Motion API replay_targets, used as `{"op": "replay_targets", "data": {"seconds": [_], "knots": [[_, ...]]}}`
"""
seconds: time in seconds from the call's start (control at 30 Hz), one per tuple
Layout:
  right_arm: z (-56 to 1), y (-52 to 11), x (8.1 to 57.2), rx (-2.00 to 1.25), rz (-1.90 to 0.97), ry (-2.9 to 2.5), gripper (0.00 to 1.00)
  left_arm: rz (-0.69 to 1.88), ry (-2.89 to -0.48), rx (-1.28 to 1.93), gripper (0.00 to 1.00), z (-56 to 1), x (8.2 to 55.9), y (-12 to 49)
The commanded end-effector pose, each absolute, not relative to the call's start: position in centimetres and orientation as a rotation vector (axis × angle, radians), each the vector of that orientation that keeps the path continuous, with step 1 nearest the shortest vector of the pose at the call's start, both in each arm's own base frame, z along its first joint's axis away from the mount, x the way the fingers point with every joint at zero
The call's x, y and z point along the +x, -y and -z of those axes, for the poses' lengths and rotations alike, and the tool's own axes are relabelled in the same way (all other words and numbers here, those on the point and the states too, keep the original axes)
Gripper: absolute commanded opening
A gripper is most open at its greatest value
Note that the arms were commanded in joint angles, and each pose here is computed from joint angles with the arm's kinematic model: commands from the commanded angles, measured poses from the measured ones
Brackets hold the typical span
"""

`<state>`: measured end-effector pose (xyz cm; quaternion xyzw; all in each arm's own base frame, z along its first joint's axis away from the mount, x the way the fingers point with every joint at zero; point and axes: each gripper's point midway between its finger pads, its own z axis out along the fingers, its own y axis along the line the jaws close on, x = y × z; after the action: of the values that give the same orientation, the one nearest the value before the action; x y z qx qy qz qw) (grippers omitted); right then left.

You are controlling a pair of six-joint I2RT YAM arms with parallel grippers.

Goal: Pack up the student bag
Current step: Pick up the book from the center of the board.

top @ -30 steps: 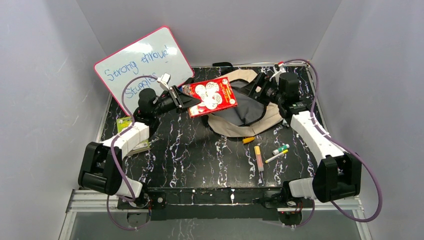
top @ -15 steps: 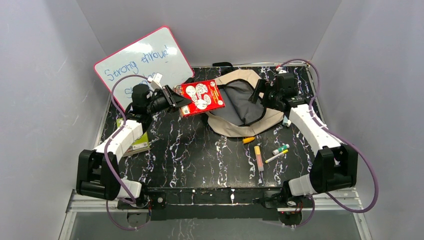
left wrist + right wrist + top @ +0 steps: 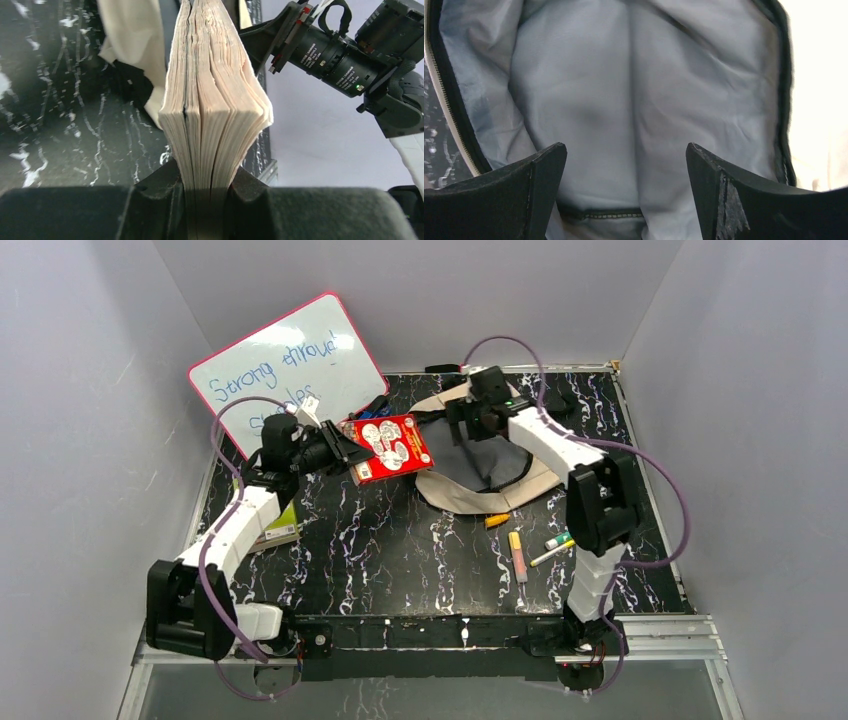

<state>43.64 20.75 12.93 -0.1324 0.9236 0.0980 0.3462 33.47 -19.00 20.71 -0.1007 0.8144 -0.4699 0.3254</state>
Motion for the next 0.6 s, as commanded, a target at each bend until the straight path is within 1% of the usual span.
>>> {"op": "replay_targets", "data": {"seconds": [0.0, 0.1, 0.37, 0.57], "knots": [[-13.5, -21.7, 45.9, -0.559, 0.009, -2.317, 0.96, 1.049, -2.054, -0.245, 0.00, -24.3, 33.2, 16.6], [-12.1, -21.8, 47.1, -0.627, 0.126, -2.318, 0.89, 1.019, -2.069, -0.253, 0.00, -24.0, 32.2, 16.1], [-8.6, -21.2, 47.7, -0.768, 0.364, -2.320, 0.80, 1.027, -2.078, -0.265, 0.00, -23.8, 31.5, 16.1], [-6.9, -21.2, 47.9, -0.785, 0.382, -2.334, 0.77, 1.068, -2.068, -0.258, 0.00, -24.1, 31.8, 16.6]]}}
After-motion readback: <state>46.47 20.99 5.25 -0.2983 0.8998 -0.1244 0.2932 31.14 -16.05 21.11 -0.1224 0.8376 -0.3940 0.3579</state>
